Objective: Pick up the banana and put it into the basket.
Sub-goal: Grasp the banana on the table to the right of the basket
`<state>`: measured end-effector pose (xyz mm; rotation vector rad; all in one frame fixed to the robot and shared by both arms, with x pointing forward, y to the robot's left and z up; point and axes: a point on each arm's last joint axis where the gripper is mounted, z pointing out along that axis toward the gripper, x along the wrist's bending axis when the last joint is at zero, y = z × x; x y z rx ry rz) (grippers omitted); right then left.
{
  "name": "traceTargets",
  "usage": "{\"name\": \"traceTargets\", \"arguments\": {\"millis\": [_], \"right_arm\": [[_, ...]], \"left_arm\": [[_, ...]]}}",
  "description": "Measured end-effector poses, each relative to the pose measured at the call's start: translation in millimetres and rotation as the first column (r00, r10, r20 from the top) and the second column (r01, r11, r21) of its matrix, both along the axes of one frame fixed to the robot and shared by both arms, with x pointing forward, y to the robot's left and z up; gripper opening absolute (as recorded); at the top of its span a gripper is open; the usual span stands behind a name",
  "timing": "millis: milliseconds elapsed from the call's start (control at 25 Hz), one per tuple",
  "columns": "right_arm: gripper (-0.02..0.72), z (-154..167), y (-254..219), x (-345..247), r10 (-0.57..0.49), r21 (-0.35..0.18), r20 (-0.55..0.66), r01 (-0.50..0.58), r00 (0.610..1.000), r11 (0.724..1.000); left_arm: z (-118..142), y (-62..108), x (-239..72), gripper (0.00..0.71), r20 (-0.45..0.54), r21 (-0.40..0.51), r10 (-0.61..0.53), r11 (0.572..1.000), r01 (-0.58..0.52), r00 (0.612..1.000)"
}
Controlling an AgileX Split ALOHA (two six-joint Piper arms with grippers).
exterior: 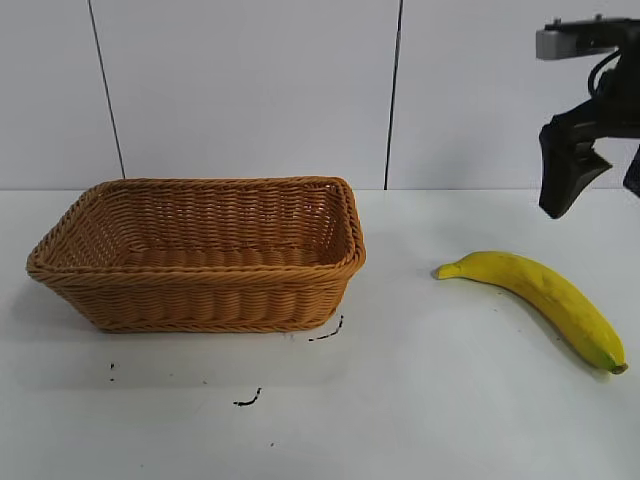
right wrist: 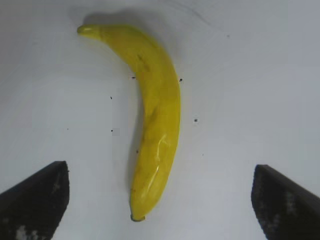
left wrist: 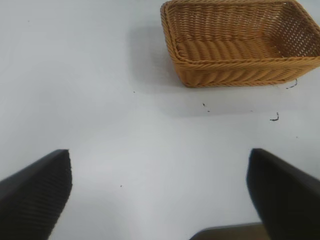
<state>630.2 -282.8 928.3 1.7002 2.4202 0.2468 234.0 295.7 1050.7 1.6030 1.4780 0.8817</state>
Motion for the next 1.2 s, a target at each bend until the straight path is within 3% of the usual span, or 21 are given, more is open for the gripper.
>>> {"name": "traceTargets", "arguments": {"millis": [280,520,880,960,1040,1200], "right_arm": [[0.692,-37,0,9,-0.016,0.002,-0.01,0.016,1.0,1.0],[0.692,-39,0,13,-0.021,0.004,0.03,0.021,0.999,1.0],[0.682,-53,0,13,-0.054,0.011,-0.008,0.054,0.999,0.998],[0.571,-54,0,12,-0.057,0.013,-0.012,0.058,0.998,0.998],[0.329,-54,0,12,-0.061,0.012,-0.017,0.061,0.998,0.998],[0.299,-51,0,11,-0.063,0.011,-0.022,0.063,0.998,0.998]], "left_arm": [[0,0.1,0,0.69,0.0,0.001,0.001,1.0,-0.001,1.0],[0,0.1,0,0.69,0.0,0.001,0.001,1.0,-0.001,1.0],[0,0.1,0,0.69,0.0,0.001,0.001,1.0,-0.001,1.0],[0,0.1,0,0.69,0.0,0.001,0.001,1.0,-0.001,1.0],[0,0.1,0,0.69,0.0,0.001,0.001,1.0,-0.001,1.0],[0,0.1,0,0.69,0.0,0.001,0.001,1.0,-0.001,1.0]]}}
